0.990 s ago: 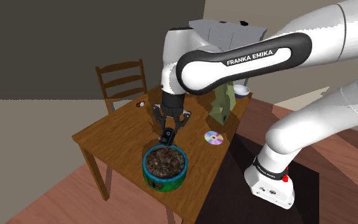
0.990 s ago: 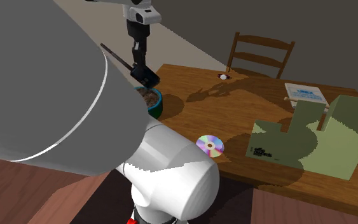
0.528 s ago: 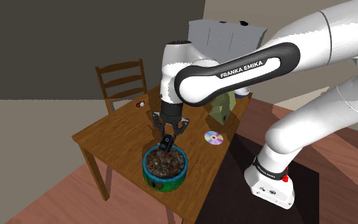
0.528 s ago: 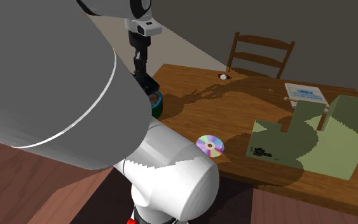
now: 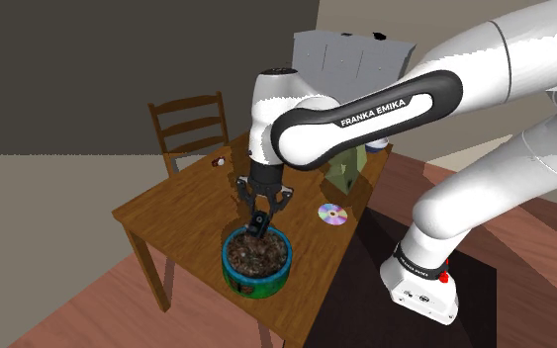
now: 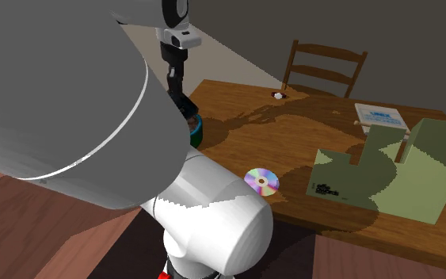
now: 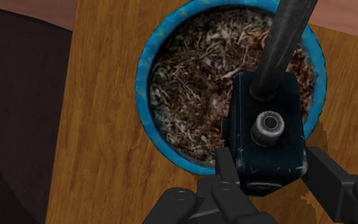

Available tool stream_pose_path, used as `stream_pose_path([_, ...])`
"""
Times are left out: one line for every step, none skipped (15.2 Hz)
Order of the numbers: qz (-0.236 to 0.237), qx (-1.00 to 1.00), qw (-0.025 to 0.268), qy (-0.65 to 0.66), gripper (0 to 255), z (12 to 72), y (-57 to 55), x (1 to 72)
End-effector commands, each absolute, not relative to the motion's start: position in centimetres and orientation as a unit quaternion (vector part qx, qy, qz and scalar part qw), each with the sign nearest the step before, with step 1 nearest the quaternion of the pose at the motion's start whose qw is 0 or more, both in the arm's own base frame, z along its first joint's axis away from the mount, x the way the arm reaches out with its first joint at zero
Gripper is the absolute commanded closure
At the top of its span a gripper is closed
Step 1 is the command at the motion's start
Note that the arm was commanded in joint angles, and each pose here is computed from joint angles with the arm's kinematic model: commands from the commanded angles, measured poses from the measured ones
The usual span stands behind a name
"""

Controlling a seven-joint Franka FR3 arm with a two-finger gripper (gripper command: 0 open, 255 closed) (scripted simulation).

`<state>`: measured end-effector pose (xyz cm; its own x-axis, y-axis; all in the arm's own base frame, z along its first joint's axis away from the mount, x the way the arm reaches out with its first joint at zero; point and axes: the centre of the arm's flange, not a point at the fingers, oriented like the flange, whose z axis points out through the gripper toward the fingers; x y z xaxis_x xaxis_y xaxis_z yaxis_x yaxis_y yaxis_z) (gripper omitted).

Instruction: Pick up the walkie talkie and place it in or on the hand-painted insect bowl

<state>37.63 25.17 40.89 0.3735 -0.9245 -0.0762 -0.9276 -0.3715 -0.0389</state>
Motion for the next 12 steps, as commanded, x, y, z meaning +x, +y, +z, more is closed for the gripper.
stream_pose_path([0.022,-0.828,0.035,0.56,0,40.7,25.1,37.6])
stream_pose_path([0.022,-0.828,0.035,0.56,0,40.6,25.1,37.5])
stream_pose_path([0.022,-0.828,0.035,0.56,0,40.6,25.1,37.5])
stream_pose_path([0.022,-0.828,0.035,0.56,0,40.6,25.1,37.5])
stream_pose_path([0.022,-0.828,0.035,0.56,0,40.6,25.1,37.5])
stream_pose_path([0.022,-0.828,0.035,0.56,0,40.7,25.1,37.6])
stream_pose_path([0.022,-0.828,0.035,0.56,0,42.0,25.0,37.6])
stream_pose_path([0.022,-0.828,0.035,0.56,0,43.3,24.9,37.6])
stream_pose_path([0.022,-0.828,0.035,0.56,0,44.7,24.8,37.6])
stream_pose_path([0.022,-0.828,0.035,0.56,0,45.7,24.7,37.6])
stream_pose_path([0.022,-0.828,0.035,0.56,0,45.7,24.7,37.6])
stream_pose_path([0.022,-0.828,0.035,0.56,0,45.7,24.7,37.6])
